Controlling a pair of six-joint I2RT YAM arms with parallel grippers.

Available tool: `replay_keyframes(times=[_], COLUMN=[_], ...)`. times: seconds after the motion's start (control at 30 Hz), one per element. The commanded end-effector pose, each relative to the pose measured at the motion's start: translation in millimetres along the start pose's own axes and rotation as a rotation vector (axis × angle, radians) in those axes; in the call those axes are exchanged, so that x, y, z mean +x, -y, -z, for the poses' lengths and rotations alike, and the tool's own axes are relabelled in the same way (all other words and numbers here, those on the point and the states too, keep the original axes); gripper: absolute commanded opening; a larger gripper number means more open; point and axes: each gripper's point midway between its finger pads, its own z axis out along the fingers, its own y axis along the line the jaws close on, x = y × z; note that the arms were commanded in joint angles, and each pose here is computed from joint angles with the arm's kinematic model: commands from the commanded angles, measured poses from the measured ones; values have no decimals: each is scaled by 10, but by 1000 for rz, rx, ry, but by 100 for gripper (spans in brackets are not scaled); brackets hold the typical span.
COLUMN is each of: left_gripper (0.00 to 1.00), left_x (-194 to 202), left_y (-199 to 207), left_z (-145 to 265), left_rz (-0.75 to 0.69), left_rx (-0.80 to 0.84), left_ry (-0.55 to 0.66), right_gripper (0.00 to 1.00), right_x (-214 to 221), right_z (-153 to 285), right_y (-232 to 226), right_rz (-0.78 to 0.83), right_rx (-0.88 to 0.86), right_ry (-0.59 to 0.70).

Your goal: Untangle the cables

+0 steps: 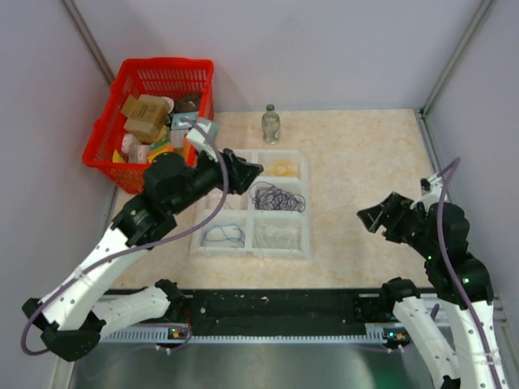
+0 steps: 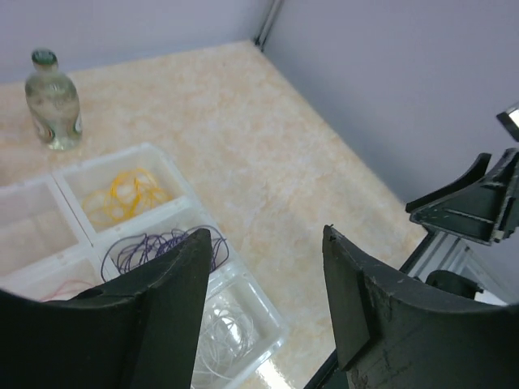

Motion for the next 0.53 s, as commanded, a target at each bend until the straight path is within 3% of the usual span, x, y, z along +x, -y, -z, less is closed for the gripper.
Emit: replay_keyframes(times=[0.0, 0.2, 0.33, 0.5], left_gripper=[62, 64, 66, 66], left_x=[-680, -1131, -1326, -1365], left_y=[287, 467, 526, 492], left_z=[463, 1161, 1476, 1639], left_rz=[-86, -187, -232, -247], left_rx=[105, 152, 146, 117], left_ry=[275, 482, 542, 554], right_gripper=[80, 99, 99, 99], right_x=[-436, -995, -1271, -1308], right_z=[368, 1111, 1618, 1694], right_y=[-103, -340, -540, -648], right_rz=[84, 214, 263, 312], right_rx=[-3, -17, -59, -109], right_ry=[233, 526, 707, 748])
